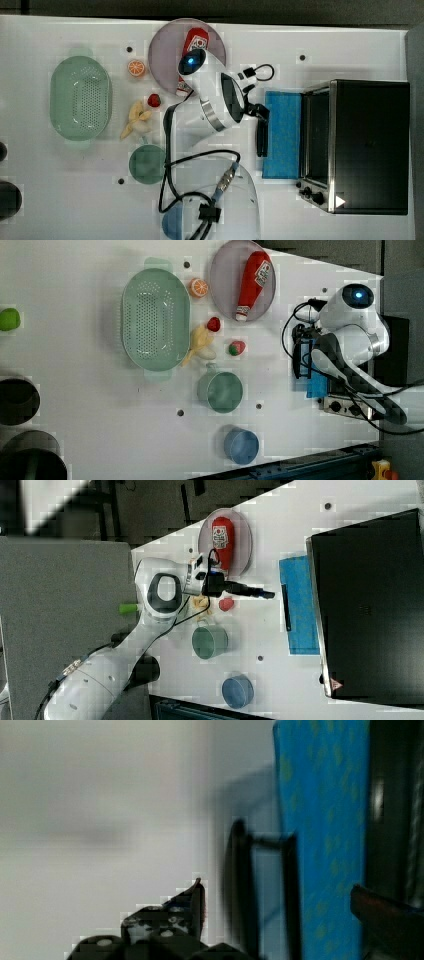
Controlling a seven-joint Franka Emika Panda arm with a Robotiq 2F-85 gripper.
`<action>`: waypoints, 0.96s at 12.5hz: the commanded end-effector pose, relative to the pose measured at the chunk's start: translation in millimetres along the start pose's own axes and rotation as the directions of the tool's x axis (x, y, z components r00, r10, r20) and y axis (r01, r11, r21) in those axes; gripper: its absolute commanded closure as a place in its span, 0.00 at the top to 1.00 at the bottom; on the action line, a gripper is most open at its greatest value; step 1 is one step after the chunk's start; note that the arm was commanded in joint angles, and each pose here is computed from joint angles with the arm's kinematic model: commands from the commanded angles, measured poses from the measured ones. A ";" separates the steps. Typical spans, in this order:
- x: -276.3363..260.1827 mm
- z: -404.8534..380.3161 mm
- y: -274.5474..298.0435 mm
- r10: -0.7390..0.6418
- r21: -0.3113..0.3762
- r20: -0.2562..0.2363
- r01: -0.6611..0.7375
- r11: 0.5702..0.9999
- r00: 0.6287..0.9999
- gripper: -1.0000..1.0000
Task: Flap close oven.
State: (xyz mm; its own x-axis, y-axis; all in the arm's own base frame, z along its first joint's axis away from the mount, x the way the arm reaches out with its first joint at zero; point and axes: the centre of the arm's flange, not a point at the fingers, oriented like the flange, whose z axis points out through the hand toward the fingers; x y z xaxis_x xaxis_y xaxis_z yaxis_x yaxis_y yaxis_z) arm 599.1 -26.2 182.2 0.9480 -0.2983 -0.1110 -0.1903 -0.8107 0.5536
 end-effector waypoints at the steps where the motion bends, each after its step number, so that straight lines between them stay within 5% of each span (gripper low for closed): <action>1: 24.2 -12.8 -21.5 -0.125 -0.089 -0.112 0.115 0.989 0.986 1.00; 4: 36.6 12.2 -38.7 -0.198 -0.240 -0.139 0.161 0.957 0.970 1.00; 7: 35.8 37.5 -51.1 -0.144 -0.356 -0.105 0.098 0.929 0.984 1.00; 12: 35.2 71.6 -76.9 -0.094 -0.511 -0.176 -0.009 0.860 0.980 1.00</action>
State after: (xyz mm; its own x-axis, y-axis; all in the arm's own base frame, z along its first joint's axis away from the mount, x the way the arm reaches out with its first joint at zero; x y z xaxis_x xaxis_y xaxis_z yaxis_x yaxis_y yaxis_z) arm 612.9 -18.4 56.0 0.9842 -0.1033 -0.1436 0.0809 -0.4591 0.8847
